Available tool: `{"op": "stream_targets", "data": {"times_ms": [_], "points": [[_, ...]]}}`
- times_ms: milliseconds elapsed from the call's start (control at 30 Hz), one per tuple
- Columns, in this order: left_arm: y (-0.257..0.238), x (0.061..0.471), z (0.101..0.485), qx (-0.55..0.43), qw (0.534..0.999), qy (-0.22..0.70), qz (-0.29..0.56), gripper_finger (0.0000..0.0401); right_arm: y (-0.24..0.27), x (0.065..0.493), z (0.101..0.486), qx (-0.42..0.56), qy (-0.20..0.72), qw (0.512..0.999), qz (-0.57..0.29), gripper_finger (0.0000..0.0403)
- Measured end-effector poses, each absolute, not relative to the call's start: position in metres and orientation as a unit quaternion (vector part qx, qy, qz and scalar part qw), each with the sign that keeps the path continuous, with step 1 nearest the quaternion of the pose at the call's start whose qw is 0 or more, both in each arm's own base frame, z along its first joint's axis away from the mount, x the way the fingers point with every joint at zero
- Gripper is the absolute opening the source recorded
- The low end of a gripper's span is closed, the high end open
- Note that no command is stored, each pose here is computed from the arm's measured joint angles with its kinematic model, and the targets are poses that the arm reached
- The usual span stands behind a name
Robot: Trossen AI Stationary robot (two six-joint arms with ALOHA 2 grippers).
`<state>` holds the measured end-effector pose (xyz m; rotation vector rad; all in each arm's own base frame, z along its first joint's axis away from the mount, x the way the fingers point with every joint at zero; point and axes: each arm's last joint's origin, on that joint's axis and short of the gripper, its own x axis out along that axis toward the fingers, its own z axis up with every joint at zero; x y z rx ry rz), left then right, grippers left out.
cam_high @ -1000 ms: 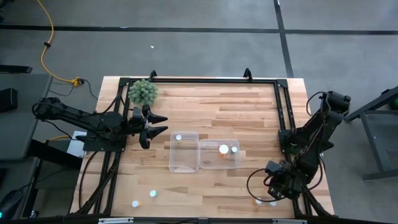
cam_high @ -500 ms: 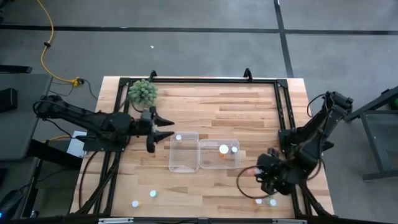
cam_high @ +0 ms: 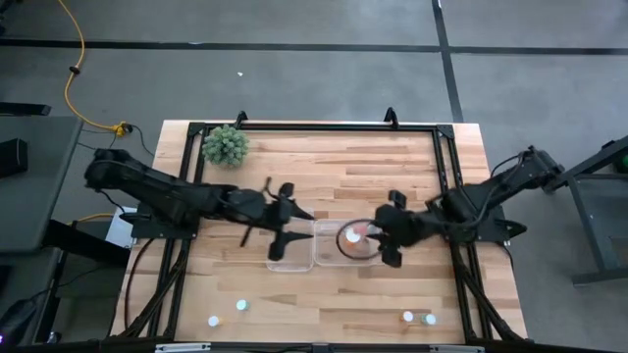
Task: Pick and place medicine bottles into bin by pill shape (circle, oval)
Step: Put the red pill bottle into the left transparent bin
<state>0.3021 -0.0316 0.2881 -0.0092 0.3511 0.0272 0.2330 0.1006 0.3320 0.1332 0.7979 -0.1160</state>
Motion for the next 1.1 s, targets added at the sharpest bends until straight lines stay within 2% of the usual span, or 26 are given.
{"op": "stream_targets", "data": {"times_ms": [233, 500, 1100], "points": [[-0.024, 0.351, 0.282, -0.007, 0.981, 0.191, 0.024, 0.0200, 0.076, 0.247, 0.336, 0.063, 0.379, 0.923, -0.032, 0.0103], [-0.013, 0.386, 0.278, -0.035, 0.980, 0.192, 0.045, 0.0200, 0.070, 0.249, 0.336, 0.044, 0.380, 0.924, -0.024, 0.0103], [-0.001, 0.394, 0.282, -0.049, 0.977, 0.207, 0.016, 0.0200, 0.070, 0.266, 0.330, 0.004, 0.370, 0.929, 0.000, 0.0103]]}}
